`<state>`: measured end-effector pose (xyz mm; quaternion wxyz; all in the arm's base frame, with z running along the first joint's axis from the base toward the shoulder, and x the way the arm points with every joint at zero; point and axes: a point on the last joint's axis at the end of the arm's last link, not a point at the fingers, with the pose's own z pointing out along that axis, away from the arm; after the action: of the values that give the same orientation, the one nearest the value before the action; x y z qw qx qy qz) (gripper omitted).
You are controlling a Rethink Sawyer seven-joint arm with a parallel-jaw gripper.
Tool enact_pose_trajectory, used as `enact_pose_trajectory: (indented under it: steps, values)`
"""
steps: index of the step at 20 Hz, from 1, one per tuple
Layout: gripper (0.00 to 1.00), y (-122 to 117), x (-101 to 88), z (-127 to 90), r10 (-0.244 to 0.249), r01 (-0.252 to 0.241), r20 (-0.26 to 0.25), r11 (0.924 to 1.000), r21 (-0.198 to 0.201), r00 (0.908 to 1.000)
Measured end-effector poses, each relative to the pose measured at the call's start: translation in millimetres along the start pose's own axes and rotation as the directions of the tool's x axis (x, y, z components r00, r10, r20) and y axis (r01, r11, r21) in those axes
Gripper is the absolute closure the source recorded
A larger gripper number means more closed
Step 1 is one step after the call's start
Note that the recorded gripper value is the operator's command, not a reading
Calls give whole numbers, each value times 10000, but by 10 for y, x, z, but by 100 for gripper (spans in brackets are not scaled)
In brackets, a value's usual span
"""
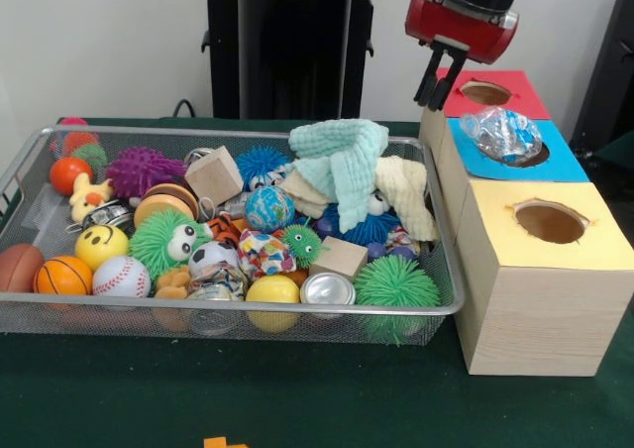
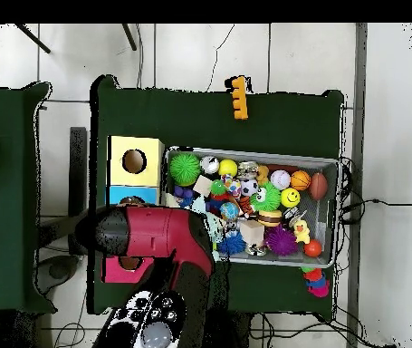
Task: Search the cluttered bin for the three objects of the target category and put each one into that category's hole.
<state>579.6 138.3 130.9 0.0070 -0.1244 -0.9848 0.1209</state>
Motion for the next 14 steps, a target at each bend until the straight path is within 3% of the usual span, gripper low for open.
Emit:
enact_pose_trajectory:
  steps: [5,14]
  values:
    - [100,6,8,-3,-113,113,42,9999,-13,9999]
    - [100,-64,-74,-167,256,-230,268,9957,-899,9993]
